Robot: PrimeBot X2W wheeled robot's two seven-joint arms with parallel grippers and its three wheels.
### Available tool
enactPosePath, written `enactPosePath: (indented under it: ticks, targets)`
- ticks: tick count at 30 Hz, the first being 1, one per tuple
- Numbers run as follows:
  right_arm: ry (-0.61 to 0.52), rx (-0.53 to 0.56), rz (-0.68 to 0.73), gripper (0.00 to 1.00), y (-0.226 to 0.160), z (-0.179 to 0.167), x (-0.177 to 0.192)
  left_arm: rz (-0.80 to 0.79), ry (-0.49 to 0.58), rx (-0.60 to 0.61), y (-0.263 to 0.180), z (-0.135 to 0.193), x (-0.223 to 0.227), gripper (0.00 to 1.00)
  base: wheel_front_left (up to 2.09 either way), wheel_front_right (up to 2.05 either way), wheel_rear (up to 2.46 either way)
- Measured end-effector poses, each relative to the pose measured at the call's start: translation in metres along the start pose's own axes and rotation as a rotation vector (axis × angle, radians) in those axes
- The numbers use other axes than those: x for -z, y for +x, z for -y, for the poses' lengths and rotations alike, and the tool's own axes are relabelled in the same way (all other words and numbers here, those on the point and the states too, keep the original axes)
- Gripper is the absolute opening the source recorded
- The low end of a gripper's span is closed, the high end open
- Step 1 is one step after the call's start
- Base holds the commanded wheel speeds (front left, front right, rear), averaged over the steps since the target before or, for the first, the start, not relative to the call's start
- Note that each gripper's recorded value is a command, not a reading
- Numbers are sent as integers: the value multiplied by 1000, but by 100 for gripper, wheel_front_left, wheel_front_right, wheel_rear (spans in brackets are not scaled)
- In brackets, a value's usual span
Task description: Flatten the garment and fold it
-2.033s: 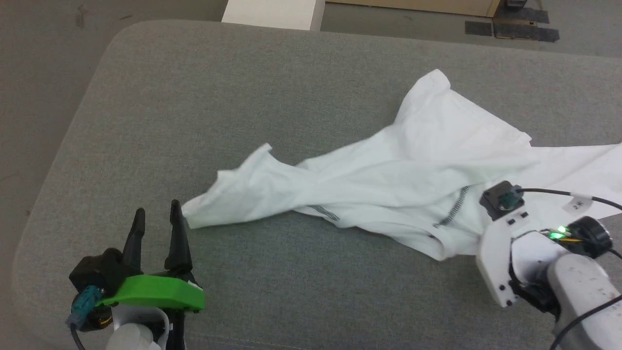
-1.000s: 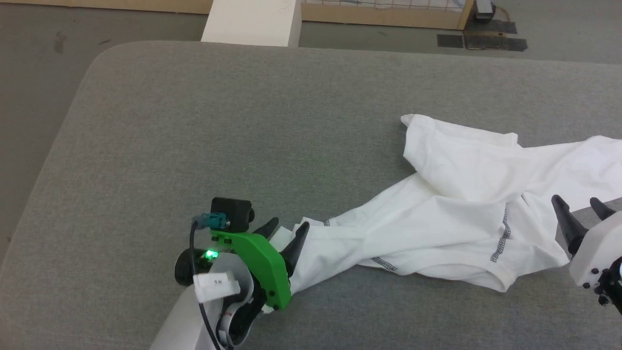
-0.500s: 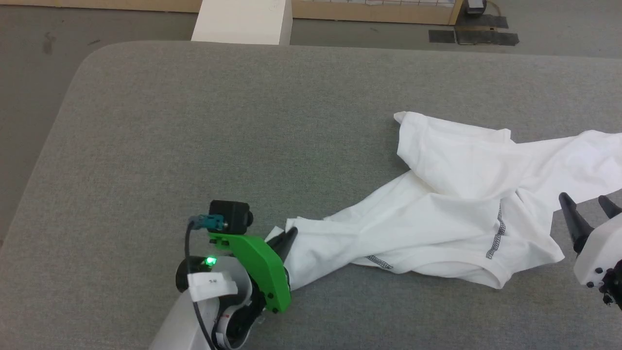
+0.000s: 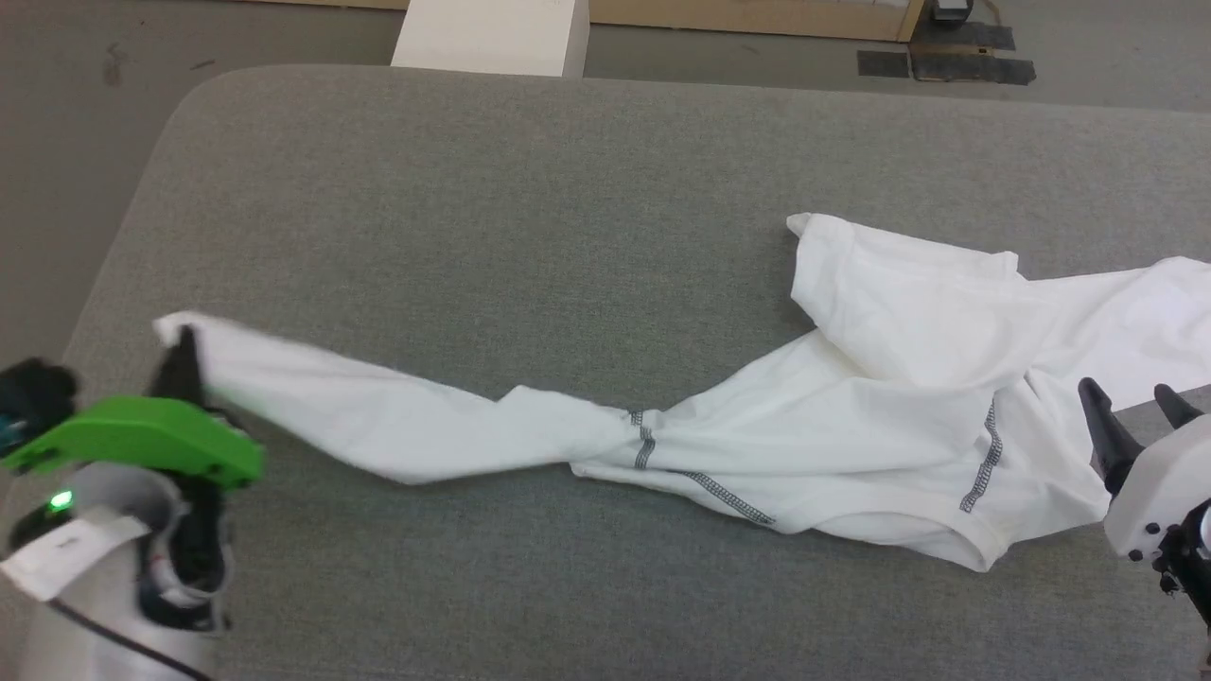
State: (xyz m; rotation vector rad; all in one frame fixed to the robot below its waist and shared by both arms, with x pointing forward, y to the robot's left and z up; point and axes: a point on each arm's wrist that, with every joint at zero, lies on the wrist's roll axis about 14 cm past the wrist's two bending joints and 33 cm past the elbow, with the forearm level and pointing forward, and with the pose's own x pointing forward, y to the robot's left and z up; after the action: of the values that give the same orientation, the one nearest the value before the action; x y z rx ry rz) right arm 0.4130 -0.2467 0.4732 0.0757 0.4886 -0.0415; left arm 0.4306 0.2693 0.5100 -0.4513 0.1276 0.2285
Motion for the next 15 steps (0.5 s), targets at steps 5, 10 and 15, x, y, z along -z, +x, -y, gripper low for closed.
enactPosePath:
  ticks: [5,10,15]
  targets:
    - [0,-3,0,100,1,-1,1,25,-4,-194,-2,-57,-6,0,0,0,0]
    - [3,0,-9,100,2,0,4,45,-41,-246,-6,-74,-3,100,0,0,0]
    - [4,0,-6,100,4,0,4,48,26,-69,3,-24,-2,100,0,0,0]
